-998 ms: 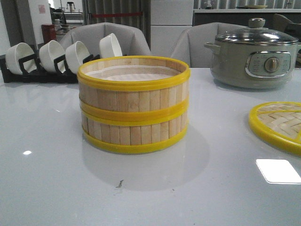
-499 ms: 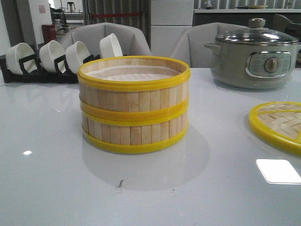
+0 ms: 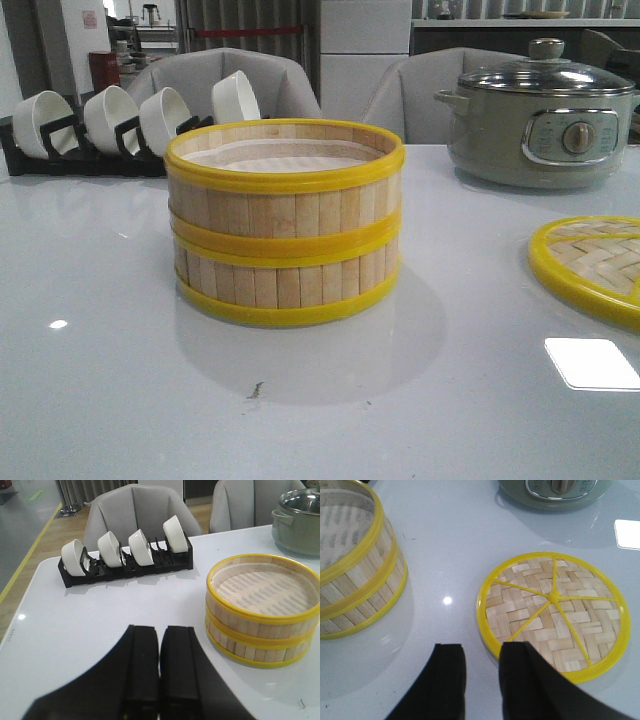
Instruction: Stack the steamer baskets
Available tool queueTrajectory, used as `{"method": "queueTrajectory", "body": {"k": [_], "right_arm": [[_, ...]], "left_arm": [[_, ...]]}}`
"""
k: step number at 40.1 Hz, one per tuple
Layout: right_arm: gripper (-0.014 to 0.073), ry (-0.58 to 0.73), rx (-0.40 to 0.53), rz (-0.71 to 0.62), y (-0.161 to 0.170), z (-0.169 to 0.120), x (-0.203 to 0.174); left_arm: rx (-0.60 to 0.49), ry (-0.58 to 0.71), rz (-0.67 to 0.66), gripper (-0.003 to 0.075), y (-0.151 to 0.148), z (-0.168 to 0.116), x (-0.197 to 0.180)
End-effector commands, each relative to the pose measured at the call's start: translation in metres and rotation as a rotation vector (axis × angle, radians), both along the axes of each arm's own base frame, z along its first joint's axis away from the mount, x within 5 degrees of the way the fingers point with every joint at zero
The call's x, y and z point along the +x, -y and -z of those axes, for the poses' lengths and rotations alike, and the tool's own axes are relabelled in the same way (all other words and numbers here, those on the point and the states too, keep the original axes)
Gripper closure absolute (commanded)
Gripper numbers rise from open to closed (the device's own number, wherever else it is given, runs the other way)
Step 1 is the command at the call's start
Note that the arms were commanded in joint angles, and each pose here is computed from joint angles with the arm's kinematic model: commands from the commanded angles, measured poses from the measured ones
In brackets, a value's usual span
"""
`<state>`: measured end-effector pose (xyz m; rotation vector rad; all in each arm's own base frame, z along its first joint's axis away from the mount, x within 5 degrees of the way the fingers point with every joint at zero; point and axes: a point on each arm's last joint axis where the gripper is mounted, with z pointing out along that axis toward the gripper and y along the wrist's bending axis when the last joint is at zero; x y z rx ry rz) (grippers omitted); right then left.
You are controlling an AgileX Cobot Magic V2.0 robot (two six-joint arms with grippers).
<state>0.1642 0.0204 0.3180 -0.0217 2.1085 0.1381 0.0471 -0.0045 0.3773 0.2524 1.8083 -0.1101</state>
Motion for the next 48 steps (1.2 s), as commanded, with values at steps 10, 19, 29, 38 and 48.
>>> {"method": "queueTrajectory", "body": {"k": [10, 19, 29, 38, 48], "right_arm": [[0.0287, 0.104, -0.004, -0.005, 0.000, -0.016, 0.003], [0.0287, 0.112, -0.003, -0.005, 0.000, -0.017, 0.003], [0.0287, 0.070, -0.008, -0.005, 0.000, -0.013, 0.002], [0.0415, 0.024, -0.015, -0.006, 0.000, -0.009, 0.003], [0.0344, -0.127, -0.056, -0.003, -0.002, 0.012, 0.043]], "left_arm": [[-0.027, 0.084, 0.010, 0.0636, 0.002, -0.014, 0.003], [-0.027, 0.084, 0.010, 0.0636, 0.002, -0.014, 0.003], [-0.027, 0.084, 0.010, 0.0636, 0.002, -0.014, 0.003], [-0.027, 0.084, 0.010, 0.0636, 0.002, -0.014, 0.003], [-0.027, 0.084, 0.010, 0.0636, 0.002, -0.014, 0.003]]}}
